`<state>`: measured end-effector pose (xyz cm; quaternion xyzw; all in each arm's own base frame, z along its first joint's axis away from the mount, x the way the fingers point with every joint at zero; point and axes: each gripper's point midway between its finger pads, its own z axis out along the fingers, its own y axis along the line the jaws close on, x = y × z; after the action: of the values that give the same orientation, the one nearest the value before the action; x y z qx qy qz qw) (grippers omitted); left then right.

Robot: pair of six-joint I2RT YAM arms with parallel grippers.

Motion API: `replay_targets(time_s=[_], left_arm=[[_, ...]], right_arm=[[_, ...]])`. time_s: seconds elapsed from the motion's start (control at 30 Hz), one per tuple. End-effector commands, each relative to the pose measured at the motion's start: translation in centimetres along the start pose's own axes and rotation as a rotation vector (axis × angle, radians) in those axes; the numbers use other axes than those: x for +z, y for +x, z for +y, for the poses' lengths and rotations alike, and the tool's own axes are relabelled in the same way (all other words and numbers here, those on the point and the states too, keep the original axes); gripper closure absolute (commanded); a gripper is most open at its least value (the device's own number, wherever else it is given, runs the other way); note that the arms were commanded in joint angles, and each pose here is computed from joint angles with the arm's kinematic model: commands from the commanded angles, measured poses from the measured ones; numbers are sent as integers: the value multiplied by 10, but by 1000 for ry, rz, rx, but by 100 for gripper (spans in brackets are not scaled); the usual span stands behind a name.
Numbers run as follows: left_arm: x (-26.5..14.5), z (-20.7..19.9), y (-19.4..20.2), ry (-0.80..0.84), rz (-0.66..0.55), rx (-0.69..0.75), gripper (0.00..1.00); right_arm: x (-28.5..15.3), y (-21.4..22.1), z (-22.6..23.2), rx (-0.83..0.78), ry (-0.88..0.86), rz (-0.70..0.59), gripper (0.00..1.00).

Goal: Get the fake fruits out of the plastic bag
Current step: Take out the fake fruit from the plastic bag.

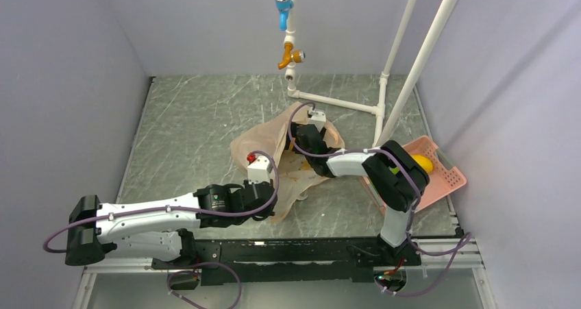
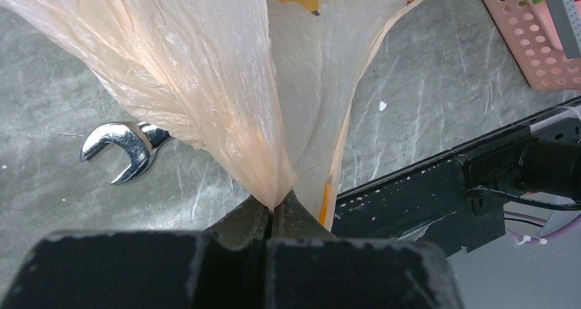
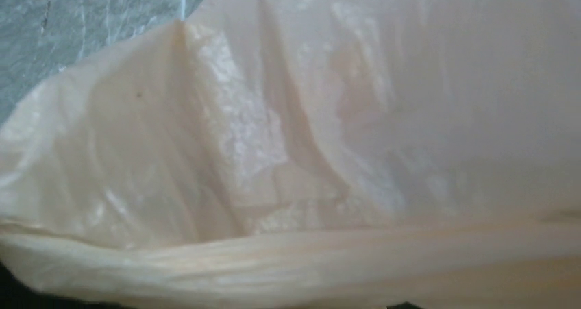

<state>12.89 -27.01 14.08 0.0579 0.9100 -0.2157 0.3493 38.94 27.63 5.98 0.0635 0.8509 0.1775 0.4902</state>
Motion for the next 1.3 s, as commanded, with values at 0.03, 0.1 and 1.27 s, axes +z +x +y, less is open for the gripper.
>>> replay_targets(time_s=[0.03, 0.1, 1.27], left_arm=[[-3, -3, -3, 30, -22, -22, 100], [-4, -2, -3, 32, -22, -29, 100], [-5, 5, -7, -15, -38, -28, 100]], right_arm=[[22, -25, 21, 35, -26, -85, 15], [27, -22, 12, 44, 36, -76, 16], [-55, -6, 39, 24, -197, 162, 94]])
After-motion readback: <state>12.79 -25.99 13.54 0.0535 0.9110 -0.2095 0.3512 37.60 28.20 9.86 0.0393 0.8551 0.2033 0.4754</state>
